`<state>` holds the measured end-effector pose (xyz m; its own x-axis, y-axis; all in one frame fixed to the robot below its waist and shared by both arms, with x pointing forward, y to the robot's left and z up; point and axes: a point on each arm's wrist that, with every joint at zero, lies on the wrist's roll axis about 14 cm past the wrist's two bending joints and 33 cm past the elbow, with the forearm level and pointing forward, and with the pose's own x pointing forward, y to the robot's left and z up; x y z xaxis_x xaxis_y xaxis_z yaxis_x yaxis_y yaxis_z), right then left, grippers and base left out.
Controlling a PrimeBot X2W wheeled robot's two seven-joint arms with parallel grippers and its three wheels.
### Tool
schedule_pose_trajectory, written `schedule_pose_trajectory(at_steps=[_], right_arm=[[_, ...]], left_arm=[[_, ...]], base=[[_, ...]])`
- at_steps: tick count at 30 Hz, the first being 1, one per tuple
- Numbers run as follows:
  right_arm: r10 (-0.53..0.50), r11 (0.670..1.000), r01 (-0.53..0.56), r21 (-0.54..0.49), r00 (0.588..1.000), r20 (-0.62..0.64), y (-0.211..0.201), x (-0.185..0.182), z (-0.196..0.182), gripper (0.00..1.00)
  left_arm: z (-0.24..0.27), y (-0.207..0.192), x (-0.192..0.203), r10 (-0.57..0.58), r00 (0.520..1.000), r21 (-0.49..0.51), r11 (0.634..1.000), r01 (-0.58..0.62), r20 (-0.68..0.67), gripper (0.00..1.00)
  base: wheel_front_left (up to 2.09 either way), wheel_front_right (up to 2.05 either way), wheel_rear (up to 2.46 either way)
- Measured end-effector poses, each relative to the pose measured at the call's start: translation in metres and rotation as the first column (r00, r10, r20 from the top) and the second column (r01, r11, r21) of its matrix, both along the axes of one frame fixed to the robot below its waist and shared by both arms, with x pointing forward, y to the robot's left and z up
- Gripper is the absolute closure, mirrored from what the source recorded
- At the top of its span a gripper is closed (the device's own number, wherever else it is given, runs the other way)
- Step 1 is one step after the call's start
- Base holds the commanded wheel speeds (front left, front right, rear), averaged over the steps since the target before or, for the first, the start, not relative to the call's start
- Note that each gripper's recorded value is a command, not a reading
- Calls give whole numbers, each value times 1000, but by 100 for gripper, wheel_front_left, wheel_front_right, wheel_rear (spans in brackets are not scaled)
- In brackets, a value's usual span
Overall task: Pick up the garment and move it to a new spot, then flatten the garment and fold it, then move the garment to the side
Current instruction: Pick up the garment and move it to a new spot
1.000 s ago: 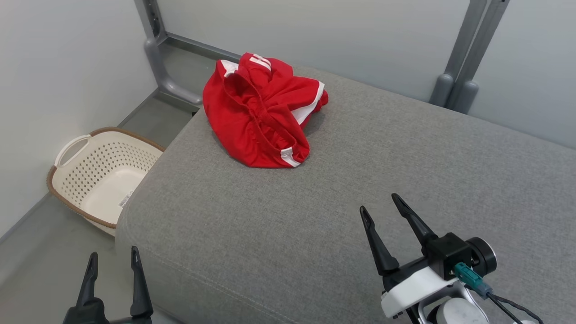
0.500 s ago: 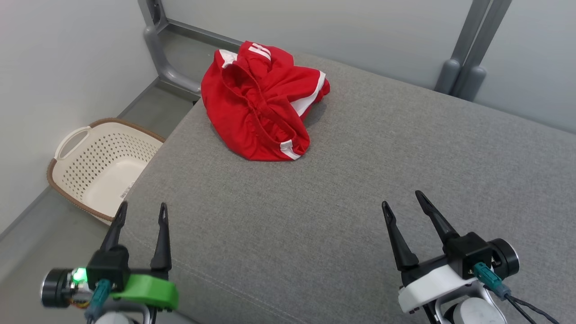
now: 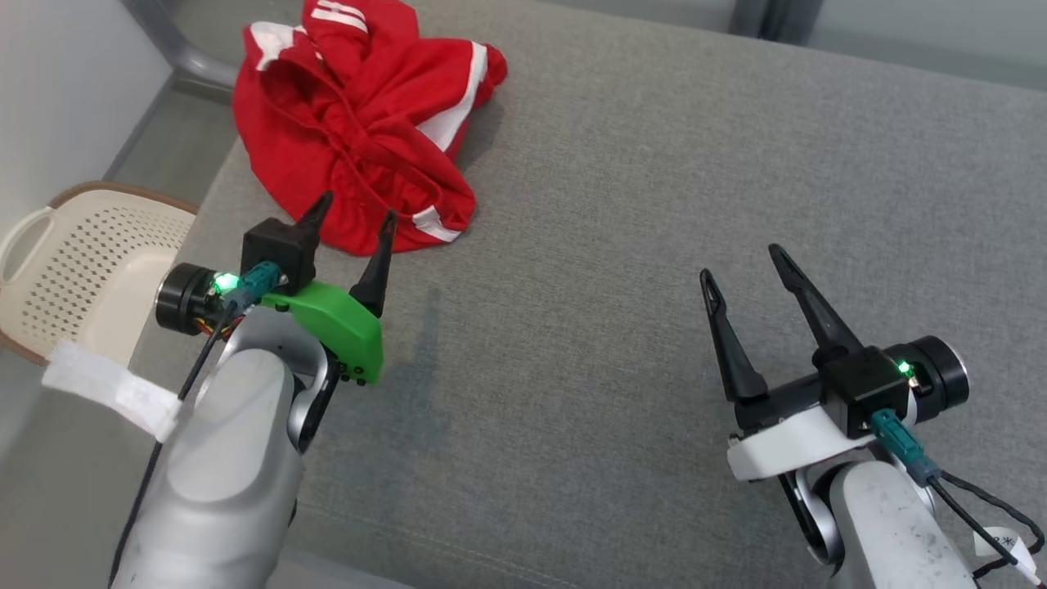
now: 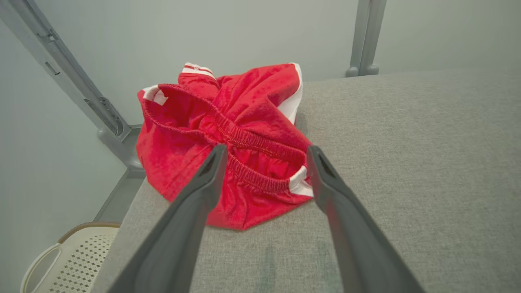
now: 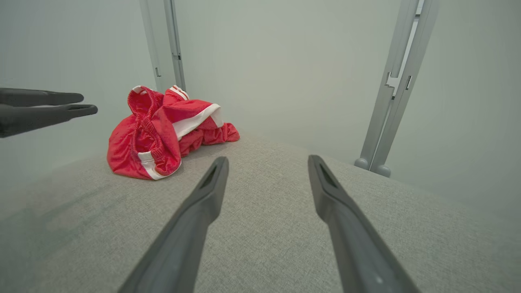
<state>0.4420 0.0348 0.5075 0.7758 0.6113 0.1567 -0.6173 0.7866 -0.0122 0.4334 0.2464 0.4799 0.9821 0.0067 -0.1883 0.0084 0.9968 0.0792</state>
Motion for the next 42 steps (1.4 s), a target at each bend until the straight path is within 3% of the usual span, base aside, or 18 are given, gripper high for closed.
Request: schedule_pose_trajectory(at_steps=[11, 18, 19, 20, 21, 22, 29, 35, 38, 42], right_arm=[[-125, 992, 123, -21, 989, -80, -44, 29, -43, 0], [-175, 984, 171, -44, 978, -116, -64, 30, -59, 0], [-178, 984, 174, -43, 977, -118, -65, 30, -59, 0], [-178, 984, 174, -43, 977, -117, -66, 29, -58, 0], [-177, 984, 173, -42, 977, -115, -65, 29, -57, 0], [-176, 984, 173, -39, 978, -112, -65, 28, -55, 0], [-191, 982, 190, -18, 978, -82, -71, 23, -35, 0], [-217, 976, 217, 3, 974, -65, -81, 13, -17, 0], [-234, 972, 235, 11, 971, -51, -88, 6, -7, 0], [-269, 963, 270, 20, 963, -34, -102, -4, 5, 0]], left_arm=[[-97, -21, 36, -118, 948, -9, 993, 121, -297, 0], [-124, -24, 45, -134, 921, -6, 990, 141, -367, 1], [-126, -24, 46, -137, 918, -2, 989, 146, -373, 23], [-126, -24, 46, -137, 917, 0, 989, 148, -374, 55], [-125, -24, 47, -137, 918, -5, 989, 146, -372, 71], [-124, -24, 47, -135, 921, -11, 990, 141, -364, 99], [-87, -20, 55, -144, 962, 17, 988, 152, -232, 100], [-24, -32, 70, -222, 974, 119, 967, 227, -49, 100], [15, -48, 76, -276, 959, 154, 952, 264, 59, 100], [70, -86, 77, -375, 903, 189, 922, 339, 210, 100]], base=[[0, 0, 0], [0, 0, 0], [0, 0, 0], [0, 0, 0], [0, 0, 0], [0, 0, 0], [0, 0, 0], [0, 0, 0], [0, 0, 0], [0, 0, 0]])
